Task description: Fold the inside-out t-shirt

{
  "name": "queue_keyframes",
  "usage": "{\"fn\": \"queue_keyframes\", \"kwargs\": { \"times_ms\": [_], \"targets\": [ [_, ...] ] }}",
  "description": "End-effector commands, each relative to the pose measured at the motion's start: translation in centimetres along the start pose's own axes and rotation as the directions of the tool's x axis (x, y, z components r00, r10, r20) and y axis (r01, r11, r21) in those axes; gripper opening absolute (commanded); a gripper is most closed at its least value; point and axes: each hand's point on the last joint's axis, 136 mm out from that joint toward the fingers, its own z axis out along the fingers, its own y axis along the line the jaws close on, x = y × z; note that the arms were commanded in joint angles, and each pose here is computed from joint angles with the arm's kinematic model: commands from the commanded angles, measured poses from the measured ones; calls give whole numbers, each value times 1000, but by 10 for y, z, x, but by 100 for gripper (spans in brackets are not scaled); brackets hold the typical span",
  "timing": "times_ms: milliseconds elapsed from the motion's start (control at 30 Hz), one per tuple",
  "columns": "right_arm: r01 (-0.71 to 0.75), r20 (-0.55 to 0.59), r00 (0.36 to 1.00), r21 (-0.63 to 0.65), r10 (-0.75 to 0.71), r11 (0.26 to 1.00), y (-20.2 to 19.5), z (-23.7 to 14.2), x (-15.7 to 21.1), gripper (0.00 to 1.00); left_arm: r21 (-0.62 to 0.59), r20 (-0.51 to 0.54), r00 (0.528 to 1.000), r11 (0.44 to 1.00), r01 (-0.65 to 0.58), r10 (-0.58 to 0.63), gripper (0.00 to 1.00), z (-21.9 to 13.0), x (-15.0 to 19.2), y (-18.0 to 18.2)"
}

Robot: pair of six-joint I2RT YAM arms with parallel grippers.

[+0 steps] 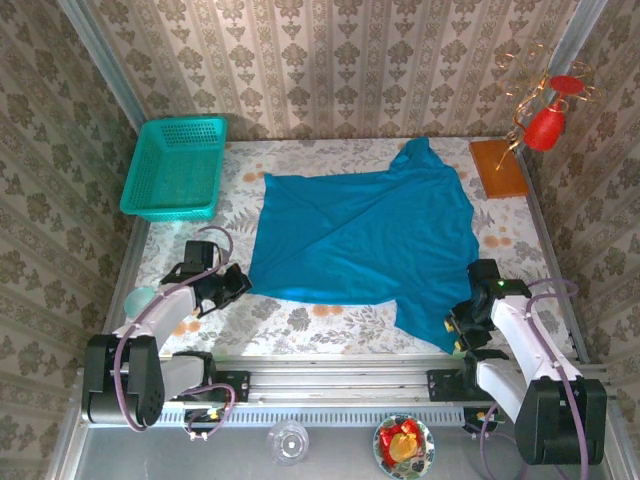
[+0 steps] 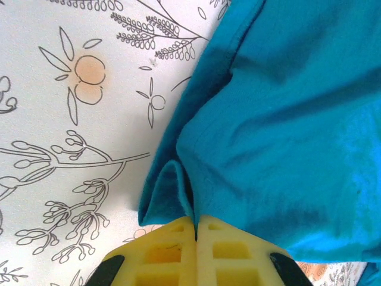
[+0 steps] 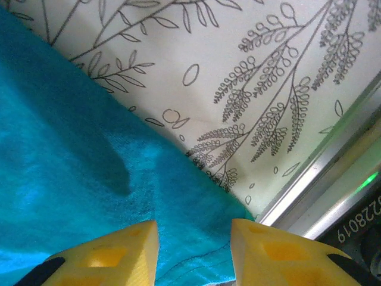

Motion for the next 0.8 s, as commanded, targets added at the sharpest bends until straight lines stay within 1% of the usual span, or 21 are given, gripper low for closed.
{"fn": "queue_keyframes", "kwargs": {
  "times_ms": [0,67,200,367,633,767],
  "targets": [
    [-80,-29,996,87,83,993,-22,1,11,37,26,13,1000,999,-26,25,0,-9,-8,-10],
    [-88,-20,996,105,91,991,-26,-2,11,38,25,16,999,999,-29,29,0,-11,-10,-11],
    [-116,-41,992,122,122,986,-32,1,17,41,31,31,999,999,-20,19,0,-17,-13,-9],
    [-126,-71,988,134,137,983,-30,9,21,44,36,36,999,999,-6,5,1,-21,-13,-5],
    [-144,-109,980,171,164,975,-29,20,26,43,44,34,999,999,9,-11,1,-21,-15,-2],
    [-149,-87,982,188,167,971,-28,17,23,37,47,33,999,999,13,-15,1,-19,-16,-1]
  ]
}}
